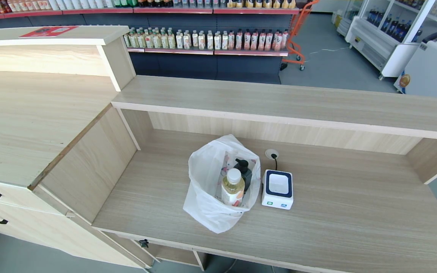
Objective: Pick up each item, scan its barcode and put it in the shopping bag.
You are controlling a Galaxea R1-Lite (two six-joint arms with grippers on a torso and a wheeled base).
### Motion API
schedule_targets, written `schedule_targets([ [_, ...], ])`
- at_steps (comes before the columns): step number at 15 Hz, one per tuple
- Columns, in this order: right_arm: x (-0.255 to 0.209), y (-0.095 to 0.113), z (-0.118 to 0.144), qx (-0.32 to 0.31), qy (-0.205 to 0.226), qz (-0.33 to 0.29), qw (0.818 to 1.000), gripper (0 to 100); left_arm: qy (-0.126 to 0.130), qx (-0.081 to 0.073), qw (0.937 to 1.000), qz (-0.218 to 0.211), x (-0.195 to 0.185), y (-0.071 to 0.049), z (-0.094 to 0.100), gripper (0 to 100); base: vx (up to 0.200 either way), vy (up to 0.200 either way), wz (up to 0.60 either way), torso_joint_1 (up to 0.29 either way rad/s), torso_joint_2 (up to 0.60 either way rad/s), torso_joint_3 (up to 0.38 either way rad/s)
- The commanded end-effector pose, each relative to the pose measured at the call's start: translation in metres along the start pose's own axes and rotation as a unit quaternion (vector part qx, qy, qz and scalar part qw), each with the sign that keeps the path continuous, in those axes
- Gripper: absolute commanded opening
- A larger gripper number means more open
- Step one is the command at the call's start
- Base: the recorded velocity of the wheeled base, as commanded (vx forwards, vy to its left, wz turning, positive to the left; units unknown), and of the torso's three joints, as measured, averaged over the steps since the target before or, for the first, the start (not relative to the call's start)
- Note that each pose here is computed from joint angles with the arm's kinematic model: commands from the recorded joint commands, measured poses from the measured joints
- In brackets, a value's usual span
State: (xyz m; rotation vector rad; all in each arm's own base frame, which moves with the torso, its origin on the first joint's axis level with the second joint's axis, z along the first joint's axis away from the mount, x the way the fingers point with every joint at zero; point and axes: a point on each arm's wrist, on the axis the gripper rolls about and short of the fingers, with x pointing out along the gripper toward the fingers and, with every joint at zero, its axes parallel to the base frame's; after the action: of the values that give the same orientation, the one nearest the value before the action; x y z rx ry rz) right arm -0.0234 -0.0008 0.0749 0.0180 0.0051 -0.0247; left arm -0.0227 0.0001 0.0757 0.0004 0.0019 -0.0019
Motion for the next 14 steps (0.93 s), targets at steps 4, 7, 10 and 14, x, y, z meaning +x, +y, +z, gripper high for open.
schedule_targets([
  [4,0.0004,0.0,-0.0001,-0.004,0.003,0.0,1.0,0,0.0,0.004,1.0,0.0,0.0,0.0,-0.0001,100,0.0,-0.15,0.0,0.002,0.0,0.003],
  [7,0.0004,0.0,-0.0001,0.0,0.003,0.0,1.0,0,0.0,0.003,1.0,0.0,0.0,0.0,-0.0001,100,0.0,-0.2,0.0,0.012,0.0,-0.002],
  [10,0.0004,0.0,-0.0001,-0.001,0.003,0.0,1.0,0,0.0,0.002,1.0,0.0,0.0,0.0,-0.0001,100,0.0,0.0,0.0,0.0,0.0,0.0],
  [14,0.0004,0.0,-0.0001,0.0,0.003,0.0,1.0,0,0.001,0.003,1.0,0.0,0.0001,0.0,-0.0001,100,0.15,0.0,0.0,-0.002,0.0,0.002],
])
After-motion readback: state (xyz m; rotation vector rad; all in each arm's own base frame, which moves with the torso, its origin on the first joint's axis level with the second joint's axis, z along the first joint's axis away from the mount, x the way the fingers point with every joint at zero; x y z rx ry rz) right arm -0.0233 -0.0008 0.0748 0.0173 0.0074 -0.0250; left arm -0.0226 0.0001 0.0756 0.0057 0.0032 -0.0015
